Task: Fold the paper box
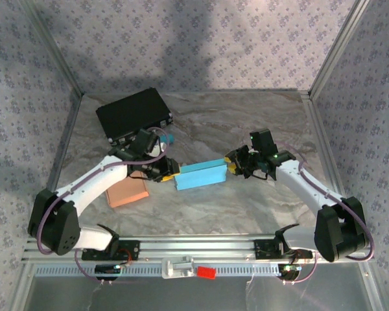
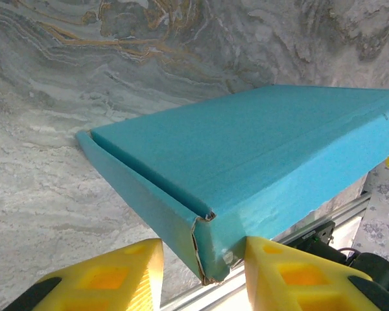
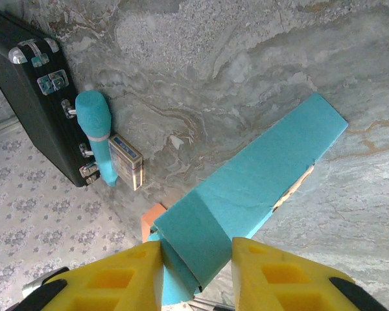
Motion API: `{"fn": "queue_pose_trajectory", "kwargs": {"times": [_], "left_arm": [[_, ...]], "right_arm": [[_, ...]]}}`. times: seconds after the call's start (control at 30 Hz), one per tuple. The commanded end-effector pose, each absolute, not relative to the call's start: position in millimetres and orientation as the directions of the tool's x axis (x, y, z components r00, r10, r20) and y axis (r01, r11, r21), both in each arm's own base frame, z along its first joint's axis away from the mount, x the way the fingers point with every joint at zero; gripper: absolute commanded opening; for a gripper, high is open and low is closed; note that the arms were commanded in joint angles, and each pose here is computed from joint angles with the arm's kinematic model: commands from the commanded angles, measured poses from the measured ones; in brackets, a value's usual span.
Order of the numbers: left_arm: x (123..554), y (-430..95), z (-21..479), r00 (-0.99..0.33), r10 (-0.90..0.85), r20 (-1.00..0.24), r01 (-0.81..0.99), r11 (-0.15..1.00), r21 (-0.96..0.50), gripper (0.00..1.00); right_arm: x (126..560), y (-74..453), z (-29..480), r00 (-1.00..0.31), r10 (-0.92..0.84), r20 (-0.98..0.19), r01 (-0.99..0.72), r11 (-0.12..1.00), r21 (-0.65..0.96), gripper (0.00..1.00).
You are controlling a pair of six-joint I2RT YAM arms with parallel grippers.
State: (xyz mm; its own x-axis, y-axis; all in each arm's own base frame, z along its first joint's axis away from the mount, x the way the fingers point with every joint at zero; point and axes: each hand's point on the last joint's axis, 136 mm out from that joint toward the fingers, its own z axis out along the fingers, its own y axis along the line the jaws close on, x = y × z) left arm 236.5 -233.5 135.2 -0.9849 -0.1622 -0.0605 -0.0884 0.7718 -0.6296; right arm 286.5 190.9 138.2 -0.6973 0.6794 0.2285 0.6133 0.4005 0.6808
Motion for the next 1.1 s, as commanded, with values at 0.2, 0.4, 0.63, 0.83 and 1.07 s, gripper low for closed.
{"fn": "queue_pose_trajectory", "kwargs": {"times": [0.2,0.4,0.63,0.83,1.07], "left_arm": [[226,-213,96,-0.983,-0.182,-0.005,-0.147,0.813,-0.563,0.23],[229,-216,100,-0.985,-0.171,-0.011,-0.134,0.811,-0.57,0.23],[226,-231,113,-0.994,-0.069,-0.087,-0.004,0.808,-0.589,0.22],[204,-246,113,-0.97,0.083,-0.229,0.197,0.817,-0.542,0.22],[175,-253,80,-0.954,0.135,-0.269,0.259,0.82,-0.51,0.23]], "right_arm": [[264,182,114,-0.689,0.681,0.248,0.673,0.474,0.568,0.32],[271,185,132,-0.74,0.642,0.202,0.618,0.529,0.582,0.33],[263,191,134,-0.781,0.587,0.215,0.583,0.56,0.589,0.32],[241,186,140,-0.876,0.472,0.1,0.414,0.628,0.659,0.32],[188,159,99,-0.901,0.426,0.078,0.373,0.674,0.638,0.33]]}}
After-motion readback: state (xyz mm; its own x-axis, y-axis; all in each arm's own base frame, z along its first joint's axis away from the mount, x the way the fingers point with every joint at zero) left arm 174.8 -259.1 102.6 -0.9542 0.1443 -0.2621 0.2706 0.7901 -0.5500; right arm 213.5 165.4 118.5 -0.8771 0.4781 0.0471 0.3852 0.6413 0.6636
